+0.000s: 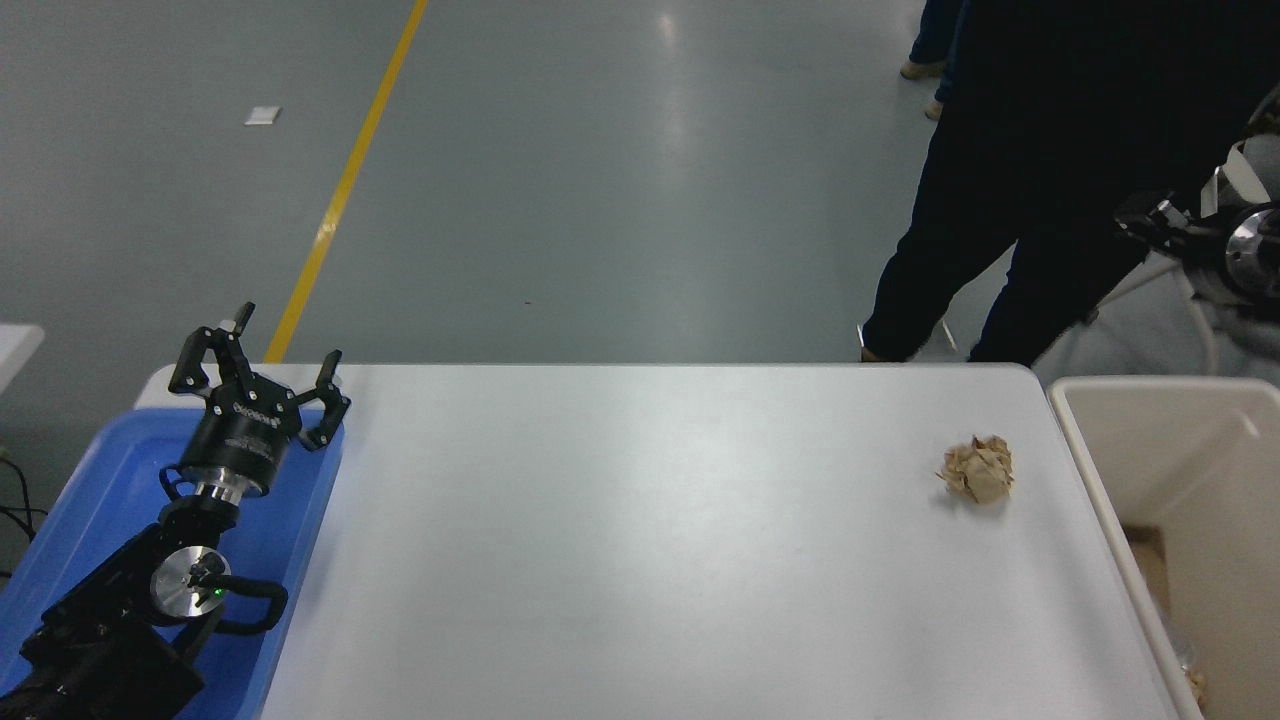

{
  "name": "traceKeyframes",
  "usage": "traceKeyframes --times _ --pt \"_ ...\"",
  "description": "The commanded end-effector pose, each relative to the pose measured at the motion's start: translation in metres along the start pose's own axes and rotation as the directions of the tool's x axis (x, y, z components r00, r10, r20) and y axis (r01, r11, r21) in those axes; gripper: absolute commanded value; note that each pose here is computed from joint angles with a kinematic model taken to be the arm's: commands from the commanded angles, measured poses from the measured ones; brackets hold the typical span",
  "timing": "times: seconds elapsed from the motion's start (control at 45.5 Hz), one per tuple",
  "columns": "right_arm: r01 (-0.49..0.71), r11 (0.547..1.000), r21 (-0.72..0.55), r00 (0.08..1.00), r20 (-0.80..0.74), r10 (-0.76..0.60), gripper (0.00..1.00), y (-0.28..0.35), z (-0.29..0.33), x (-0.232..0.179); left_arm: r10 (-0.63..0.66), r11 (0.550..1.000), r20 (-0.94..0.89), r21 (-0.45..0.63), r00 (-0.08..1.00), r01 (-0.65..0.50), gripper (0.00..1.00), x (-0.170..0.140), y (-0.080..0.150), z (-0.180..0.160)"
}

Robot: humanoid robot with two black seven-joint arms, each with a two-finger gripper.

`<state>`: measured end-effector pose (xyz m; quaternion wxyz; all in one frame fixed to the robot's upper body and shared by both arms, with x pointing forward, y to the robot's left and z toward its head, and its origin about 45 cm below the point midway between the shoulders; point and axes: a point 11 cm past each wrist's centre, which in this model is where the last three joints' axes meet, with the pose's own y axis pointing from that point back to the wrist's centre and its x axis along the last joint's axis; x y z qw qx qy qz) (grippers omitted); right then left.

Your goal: Pick up foil plate and place in dustbin

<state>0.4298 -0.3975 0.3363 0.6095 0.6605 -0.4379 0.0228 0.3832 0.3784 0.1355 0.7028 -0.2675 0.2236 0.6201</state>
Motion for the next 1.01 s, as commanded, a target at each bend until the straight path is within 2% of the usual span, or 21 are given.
traceKeyframes --times 0.0,0.198,0.418,0.989 --pt "0.197 0.980 0.039 0.971 -0.144 -0.189 1.00 0.064 -0.041 -0.035 0.000 1.000 0.000 0.001 1.000 0.000 0.98 0.000 0.000 0.000" --pt "0.314 0.947 0.074 0.931 -0.221 -0.291 1.00 0.109 -0.062 -0.048 0.001 1.000 0.001 0.000 1.000 -0.001 0.98 0.000 0.000 0.000" --pt "0.484 0.870 0.092 0.843 -0.314 -0.436 1.00 0.157 -0.078 -0.067 0.003 1.000 0.001 0.000 1.000 -0.003 0.98 0.001 0.000 0.000" --pt "0.477 0.874 0.090 0.837 -0.349 -0.421 1.00 0.168 -0.082 -0.070 0.003 1.000 0.001 -0.002 1.000 -0.003 0.98 0.001 0.000 0.000"
